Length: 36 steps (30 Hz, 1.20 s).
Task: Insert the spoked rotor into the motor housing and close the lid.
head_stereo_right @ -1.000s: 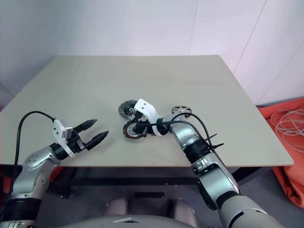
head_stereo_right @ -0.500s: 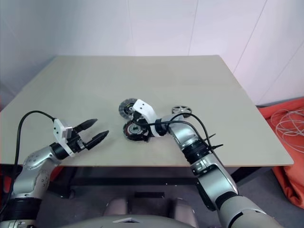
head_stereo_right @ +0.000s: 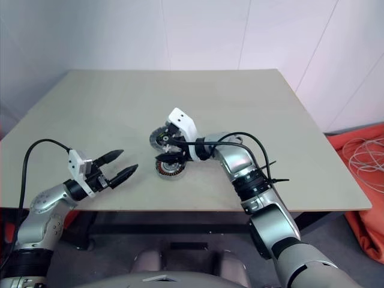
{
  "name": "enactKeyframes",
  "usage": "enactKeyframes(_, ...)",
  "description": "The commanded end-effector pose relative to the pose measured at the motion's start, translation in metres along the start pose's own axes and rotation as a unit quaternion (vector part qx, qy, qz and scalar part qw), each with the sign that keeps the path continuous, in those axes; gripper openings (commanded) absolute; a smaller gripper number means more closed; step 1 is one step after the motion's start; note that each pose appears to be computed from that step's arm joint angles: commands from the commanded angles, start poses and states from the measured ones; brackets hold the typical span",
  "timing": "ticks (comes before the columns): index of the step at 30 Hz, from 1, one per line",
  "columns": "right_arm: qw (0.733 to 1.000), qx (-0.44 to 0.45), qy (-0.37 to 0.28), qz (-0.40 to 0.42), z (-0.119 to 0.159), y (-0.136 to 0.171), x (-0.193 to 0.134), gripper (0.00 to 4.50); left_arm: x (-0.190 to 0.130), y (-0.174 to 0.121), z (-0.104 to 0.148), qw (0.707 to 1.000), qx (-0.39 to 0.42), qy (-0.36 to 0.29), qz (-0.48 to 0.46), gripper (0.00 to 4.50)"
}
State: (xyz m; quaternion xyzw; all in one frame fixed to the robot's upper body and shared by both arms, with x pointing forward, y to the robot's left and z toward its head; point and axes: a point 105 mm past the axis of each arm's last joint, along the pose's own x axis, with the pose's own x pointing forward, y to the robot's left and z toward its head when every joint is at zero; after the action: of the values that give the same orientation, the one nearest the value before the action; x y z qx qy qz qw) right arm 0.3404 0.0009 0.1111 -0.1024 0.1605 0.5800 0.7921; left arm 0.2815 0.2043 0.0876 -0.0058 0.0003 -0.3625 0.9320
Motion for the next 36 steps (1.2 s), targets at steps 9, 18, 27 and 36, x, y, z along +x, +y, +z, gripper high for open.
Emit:
enactKeyframes(9, 1.000, 0.003, -0.005, -0.014, -0.014, 0.001, 0.007, 0.02, 0.003, 0.002, 0.010, 1.000, 0.022, -0.013, -0.002, 4.50)
enactKeyframes(18, 1.000, 0.010, 0.012, -0.021, -0.029, 0.000, 0.016, 0.02, 0.003, 0.003, 0.011, 1.000, 0.023, -0.012, -0.001, 4.50)
enactKeyframes(27, 0.997, 0.016, 0.071, -0.018, -0.072, 0.001, 0.017, 0.02, 0.002, 0.002, 0.012, 1.000, 0.022, -0.014, 0.001, 4.50)
enactKeyframes(36, 0.997, 0.060, -0.049, -0.025, -0.019, -0.006, 0.011, 0.02, 0.004, 0.003, 0.012, 1.000, 0.023, -0.015, 0.001, 4.50)
